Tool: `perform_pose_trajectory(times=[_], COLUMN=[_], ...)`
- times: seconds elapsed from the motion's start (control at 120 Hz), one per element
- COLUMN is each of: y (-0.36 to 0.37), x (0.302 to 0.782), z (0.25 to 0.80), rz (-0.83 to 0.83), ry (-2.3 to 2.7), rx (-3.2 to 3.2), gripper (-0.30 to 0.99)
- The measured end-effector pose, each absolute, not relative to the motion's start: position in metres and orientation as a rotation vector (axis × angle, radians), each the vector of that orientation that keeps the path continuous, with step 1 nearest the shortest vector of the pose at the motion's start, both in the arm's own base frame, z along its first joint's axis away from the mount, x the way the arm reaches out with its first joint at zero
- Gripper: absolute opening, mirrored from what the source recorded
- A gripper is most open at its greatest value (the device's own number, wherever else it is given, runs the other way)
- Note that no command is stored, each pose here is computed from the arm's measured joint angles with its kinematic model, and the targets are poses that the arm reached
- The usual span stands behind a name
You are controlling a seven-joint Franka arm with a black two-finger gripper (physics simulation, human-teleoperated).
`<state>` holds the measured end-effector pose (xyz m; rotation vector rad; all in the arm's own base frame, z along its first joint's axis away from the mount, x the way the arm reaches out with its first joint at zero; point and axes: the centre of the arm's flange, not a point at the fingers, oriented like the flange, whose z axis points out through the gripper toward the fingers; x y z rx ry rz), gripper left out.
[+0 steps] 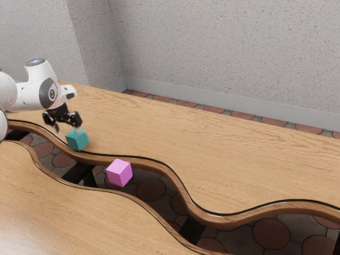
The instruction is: Pick up the blue block with one arm, and put the blue block on the pink block with one arm
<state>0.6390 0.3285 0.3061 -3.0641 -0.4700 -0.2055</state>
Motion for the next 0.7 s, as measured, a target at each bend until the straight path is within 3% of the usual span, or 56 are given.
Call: perform_pose_trajectory(times=[0.7], y=[0.32], x=[0.649], z=[0.261], rz=[-0.332], ry=[-0.057], rx=[-3.138], gripper=[0.69])
